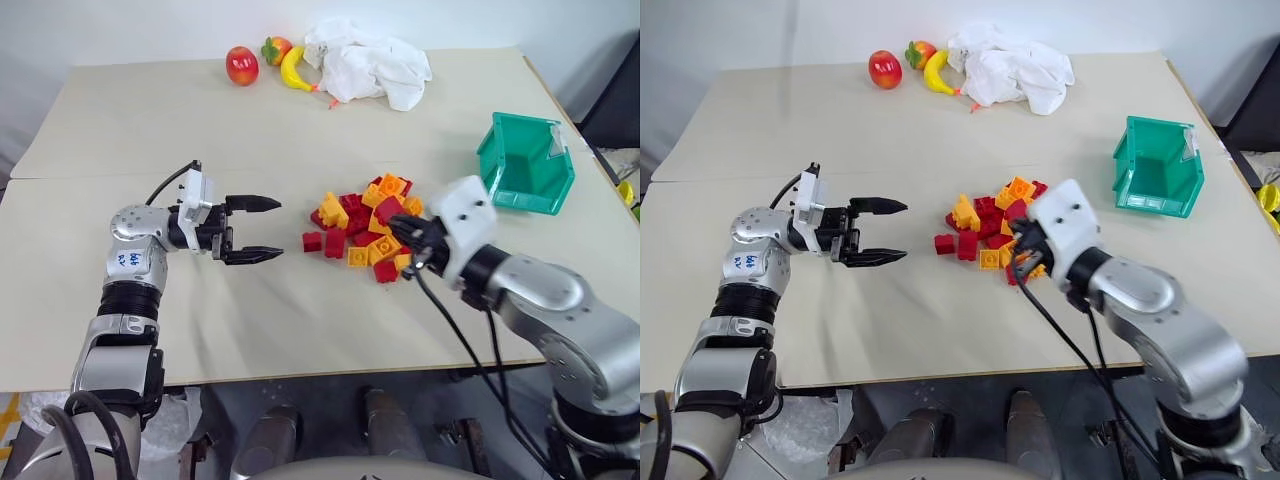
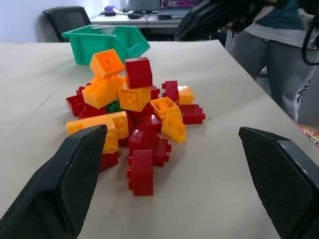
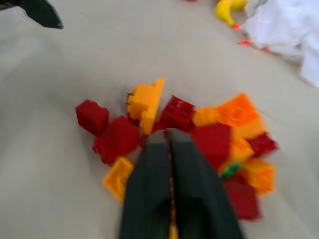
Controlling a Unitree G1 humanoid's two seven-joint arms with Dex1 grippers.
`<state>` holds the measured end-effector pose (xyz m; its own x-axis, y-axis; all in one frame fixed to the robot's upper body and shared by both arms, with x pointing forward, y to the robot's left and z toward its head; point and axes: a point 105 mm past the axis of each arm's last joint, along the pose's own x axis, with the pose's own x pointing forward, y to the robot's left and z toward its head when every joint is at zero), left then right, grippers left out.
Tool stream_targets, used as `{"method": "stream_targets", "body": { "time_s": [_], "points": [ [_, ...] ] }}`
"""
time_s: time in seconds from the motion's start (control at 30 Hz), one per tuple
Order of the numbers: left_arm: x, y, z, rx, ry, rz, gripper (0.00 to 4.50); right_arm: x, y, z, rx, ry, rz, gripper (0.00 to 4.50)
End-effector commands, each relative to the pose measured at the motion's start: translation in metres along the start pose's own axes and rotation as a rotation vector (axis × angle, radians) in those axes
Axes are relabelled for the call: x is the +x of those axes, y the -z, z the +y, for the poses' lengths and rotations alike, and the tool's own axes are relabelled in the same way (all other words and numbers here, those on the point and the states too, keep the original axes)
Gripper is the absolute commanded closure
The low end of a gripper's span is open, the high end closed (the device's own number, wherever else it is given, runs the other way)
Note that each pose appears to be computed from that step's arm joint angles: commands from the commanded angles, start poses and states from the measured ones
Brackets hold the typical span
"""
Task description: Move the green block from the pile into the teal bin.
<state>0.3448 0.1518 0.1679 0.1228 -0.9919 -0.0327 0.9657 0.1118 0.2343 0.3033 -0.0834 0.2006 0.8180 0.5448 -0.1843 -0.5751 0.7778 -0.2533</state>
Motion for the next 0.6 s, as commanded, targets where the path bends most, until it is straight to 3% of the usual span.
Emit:
{"method": "stream_targets", "body": {
  "time_s": [0.03, 0.33, 0.6],
  "points": [
    [-0.003, -0.005, 0.002, 0.032, 0.005, 0.005, 0.0, 0.03, -0.006, 0.009, 0.005, 0.024, 0.035, 4.45],
    [-0.007, -0.005, 0.002, 0.05, -0.019, 0.021, 0.0, 0.116, -0.009, 0.013, 0.02, 0.172, 0.1, 4.45],
    [-0.004, -0.005, 0.001, 0.057, -0.02, 0.019, 0.0, 0.113, 0.008, -0.018, 0.022, 0.372, 0.194, 4.45]
  ]
}}
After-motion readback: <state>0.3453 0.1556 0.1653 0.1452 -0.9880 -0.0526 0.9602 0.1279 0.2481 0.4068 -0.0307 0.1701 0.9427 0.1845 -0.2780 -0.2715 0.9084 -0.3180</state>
